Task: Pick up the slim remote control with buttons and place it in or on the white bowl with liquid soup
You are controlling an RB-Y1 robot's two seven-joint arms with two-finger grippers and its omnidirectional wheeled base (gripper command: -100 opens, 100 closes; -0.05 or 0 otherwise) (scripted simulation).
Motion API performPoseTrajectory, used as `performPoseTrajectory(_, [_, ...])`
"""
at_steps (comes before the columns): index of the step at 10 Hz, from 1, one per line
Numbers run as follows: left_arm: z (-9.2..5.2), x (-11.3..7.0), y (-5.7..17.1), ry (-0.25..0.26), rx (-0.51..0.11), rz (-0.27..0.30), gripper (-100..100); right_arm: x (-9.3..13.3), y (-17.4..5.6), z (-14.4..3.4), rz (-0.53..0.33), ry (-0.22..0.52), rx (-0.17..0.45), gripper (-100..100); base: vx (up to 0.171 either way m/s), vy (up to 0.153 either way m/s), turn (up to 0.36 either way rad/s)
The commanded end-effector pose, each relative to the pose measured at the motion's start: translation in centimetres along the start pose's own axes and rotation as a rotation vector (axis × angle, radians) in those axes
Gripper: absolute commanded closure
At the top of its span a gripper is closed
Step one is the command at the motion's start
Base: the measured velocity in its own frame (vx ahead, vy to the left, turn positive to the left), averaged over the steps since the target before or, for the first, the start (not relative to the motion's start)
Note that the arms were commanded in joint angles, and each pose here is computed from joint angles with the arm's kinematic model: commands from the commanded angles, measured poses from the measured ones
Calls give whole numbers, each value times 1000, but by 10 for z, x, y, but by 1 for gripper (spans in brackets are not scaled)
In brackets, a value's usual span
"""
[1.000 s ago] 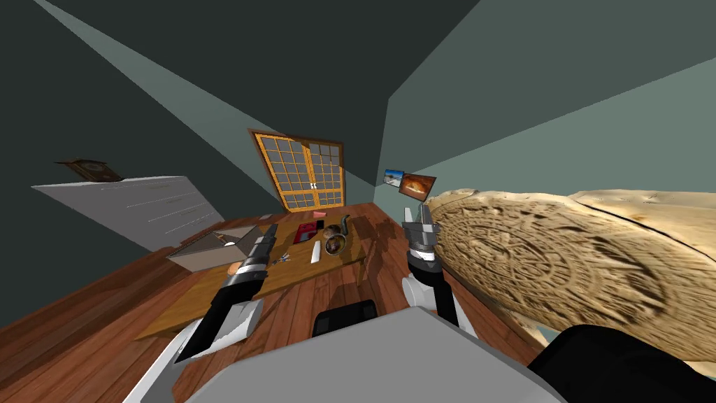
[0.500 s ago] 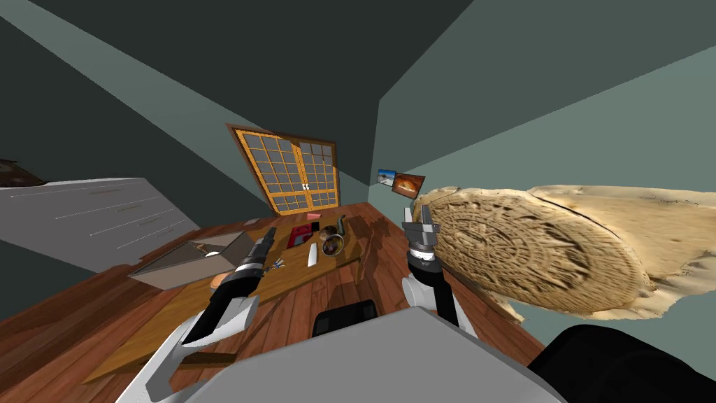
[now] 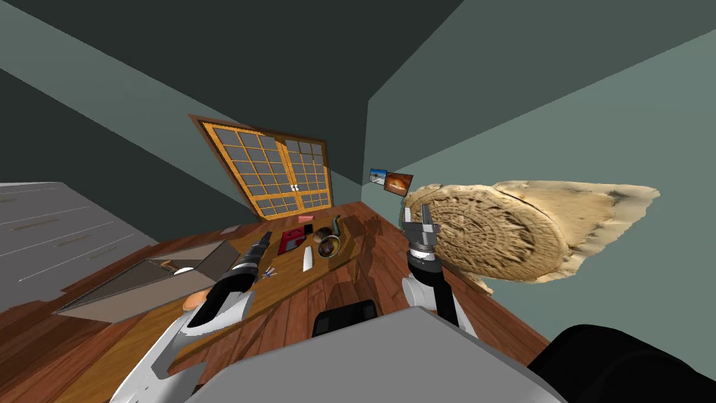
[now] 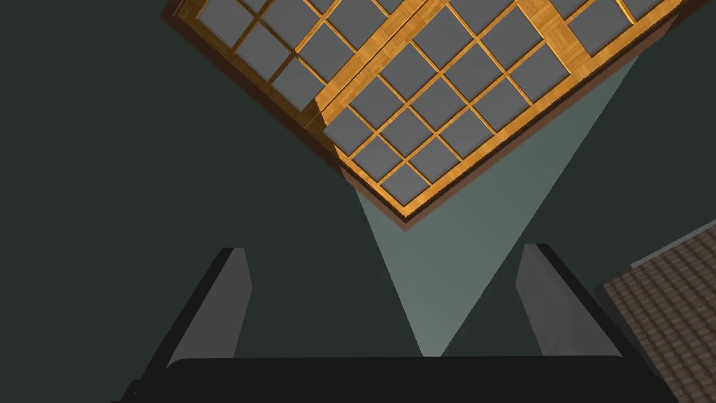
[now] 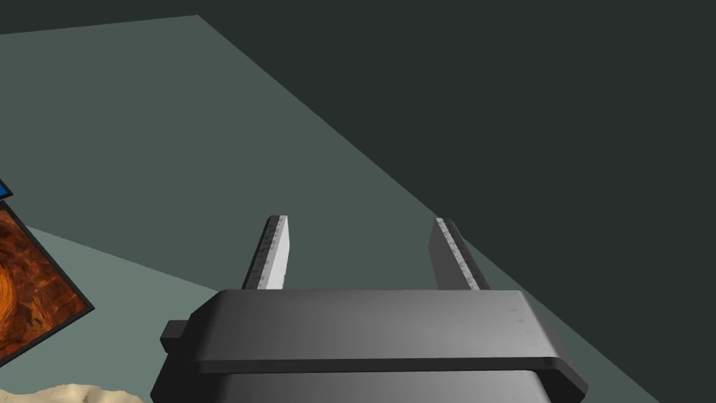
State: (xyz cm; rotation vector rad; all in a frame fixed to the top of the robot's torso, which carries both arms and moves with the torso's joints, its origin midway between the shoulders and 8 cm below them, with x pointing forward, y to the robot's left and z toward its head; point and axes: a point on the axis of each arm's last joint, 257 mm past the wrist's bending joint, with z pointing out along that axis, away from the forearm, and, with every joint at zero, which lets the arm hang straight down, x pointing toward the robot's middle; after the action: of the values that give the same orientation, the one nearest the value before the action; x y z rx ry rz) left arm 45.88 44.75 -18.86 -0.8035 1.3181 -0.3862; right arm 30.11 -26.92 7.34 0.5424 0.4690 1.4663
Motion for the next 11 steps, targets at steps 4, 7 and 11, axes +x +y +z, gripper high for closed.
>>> performPoseTrajectory(4, [17,-9,66,26,-177,96,-100,0,0,0,0,0,0,0,-6,48,-191])
performPoseTrajectory(7, [19,-10,99,48,-265,126,-100,0,0,0,0,0,0,0,-10,34,-147])
performPoseTrajectory(11, [20,-18,153,82,-413,176,-100,0,0,0,0,0,0,0,-15,49,-206])
